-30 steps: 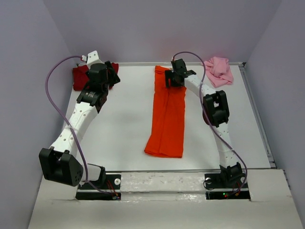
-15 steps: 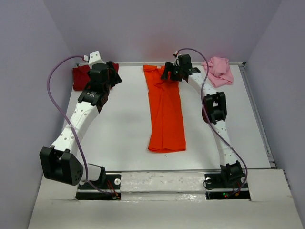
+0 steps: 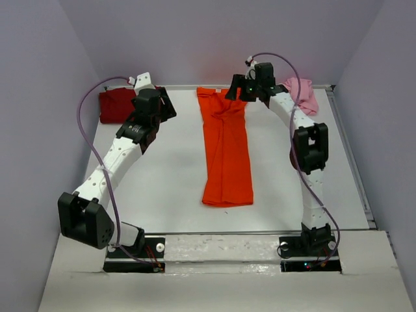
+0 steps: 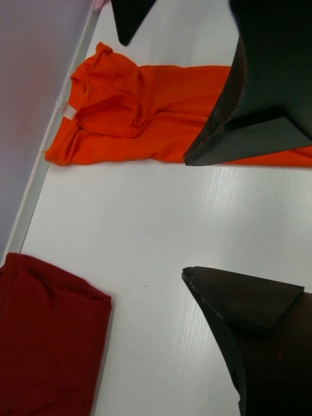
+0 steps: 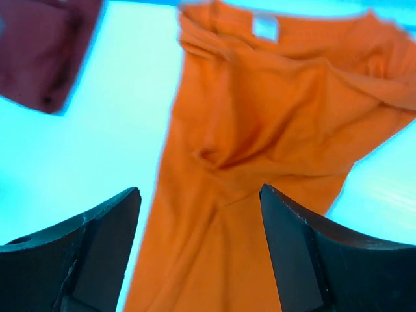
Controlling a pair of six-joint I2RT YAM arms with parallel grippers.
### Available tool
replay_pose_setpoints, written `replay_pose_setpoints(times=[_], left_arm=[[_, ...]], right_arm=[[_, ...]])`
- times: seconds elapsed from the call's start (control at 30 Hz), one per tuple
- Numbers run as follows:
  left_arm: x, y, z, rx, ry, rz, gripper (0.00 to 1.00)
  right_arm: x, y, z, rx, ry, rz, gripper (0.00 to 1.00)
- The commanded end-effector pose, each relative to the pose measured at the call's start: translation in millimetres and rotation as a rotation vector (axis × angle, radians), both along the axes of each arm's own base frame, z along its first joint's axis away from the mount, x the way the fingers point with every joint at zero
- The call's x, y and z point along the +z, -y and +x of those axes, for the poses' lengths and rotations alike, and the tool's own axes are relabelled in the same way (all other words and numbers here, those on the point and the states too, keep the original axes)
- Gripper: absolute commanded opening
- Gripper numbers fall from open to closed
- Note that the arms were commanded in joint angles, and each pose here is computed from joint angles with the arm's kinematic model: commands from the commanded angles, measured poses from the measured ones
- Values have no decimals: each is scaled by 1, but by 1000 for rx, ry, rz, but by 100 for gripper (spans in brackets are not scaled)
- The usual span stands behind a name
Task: Fold and stack the t-shirts
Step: Rotate the tshirt 90 degrees, then grab the bottom of the folded rectangular tshirt with both arms
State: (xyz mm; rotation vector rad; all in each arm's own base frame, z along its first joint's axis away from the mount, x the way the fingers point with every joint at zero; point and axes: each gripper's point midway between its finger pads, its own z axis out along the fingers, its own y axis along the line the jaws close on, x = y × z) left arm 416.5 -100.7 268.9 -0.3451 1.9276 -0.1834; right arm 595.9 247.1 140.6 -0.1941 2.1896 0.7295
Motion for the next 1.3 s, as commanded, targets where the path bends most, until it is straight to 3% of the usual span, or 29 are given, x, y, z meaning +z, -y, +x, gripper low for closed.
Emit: replay_pose_setpoints(times=[0.0,0.07,0.1,0.17,0.23,0.4,0.57,0.93,1.27], left_arm=[[15,32,-11,-34,52,26,73],[9,46,-19,-59,25,3,73],[9,50,-21,-67,20,-25,73],[-26,59,-34,-103,-53,-86,73],[-42,68,-40,-124,-58,-165,73],[-123,81,-79,-190,-210,-292,73],[-172,102,-112,-282,-319,-413,73],[-199,116,-159,-360,-395,-479,73],[-217,126,-191,-398,-460,-523,73]], right_arm=[[162,4,-48,3,306,161,79],[185,15,-85,-29,323,213,78],[150,16,-89,-35,257,201,77],[138,30,-132,-61,214,202,77],[93,39,-159,-82,126,176,76],[50,44,-224,-94,39,192,74],[11,65,-274,-170,-38,144,73],[-37,75,-347,-189,-217,114,71],[-80,64,-380,-174,-362,46,70]])
